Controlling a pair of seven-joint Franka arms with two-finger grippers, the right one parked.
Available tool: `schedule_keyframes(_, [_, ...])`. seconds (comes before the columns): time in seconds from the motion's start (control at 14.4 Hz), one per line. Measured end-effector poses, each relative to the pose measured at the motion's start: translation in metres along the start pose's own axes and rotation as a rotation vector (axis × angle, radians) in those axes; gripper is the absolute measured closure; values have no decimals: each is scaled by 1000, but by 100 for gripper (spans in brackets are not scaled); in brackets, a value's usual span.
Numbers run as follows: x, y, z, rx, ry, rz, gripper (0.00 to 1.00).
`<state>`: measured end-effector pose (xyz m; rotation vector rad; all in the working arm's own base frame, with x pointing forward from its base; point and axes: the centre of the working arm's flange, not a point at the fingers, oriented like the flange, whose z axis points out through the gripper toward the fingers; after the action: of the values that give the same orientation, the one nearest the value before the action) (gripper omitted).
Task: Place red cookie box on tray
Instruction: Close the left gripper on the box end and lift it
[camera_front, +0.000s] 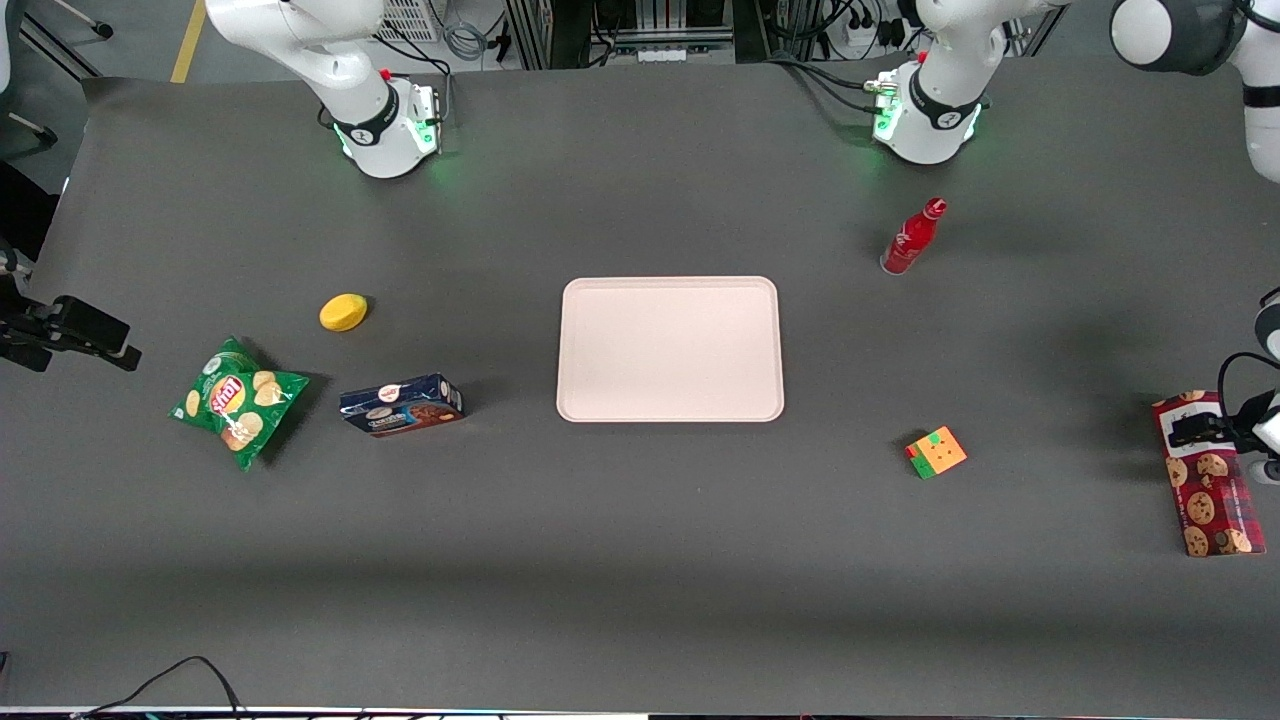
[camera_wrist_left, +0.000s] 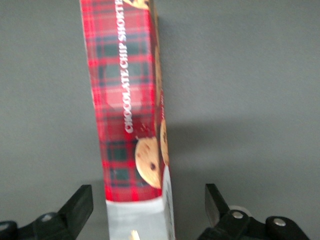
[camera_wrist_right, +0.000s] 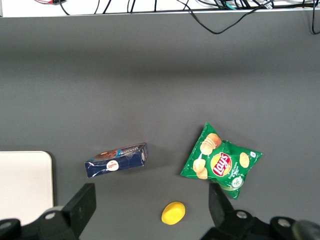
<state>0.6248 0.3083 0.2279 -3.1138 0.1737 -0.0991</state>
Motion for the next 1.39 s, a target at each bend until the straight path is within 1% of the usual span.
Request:
schedule_keyframes(0.14, [4, -2, 4, 12, 10, 5, 0])
schedule_keyframes(0.55, [17, -3, 7, 25, 30, 15, 1])
schedule_keyframes(0.62, [20, -4, 9, 26, 31, 17, 7])
schedule_keyframes(0.69, [22, -4, 11, 26, 31, 19, 18])
schedule_keyframes(0.76, [23, -3, 13, 25, 30, 21, 31])
schedule_keyframes(0.83, [24, -1, 15, 22, 29, 24, 42])
schedule_keyframes(0.9, [25, 2, 16, 19, 27, 28, 55])
schedule_keyframes(1.04, [29, 5, 13, 8, 18, 35, 72])
schedule_keyframes(1.18, [37, 11, 4, -17, -9, 54, 74])
schedule_keyframes(1.32, [50, 20, -21, -49, -42, 68, 76])
schedule_keyframes(1.39, [57, 25, -41, -38, -58, 79, 76])
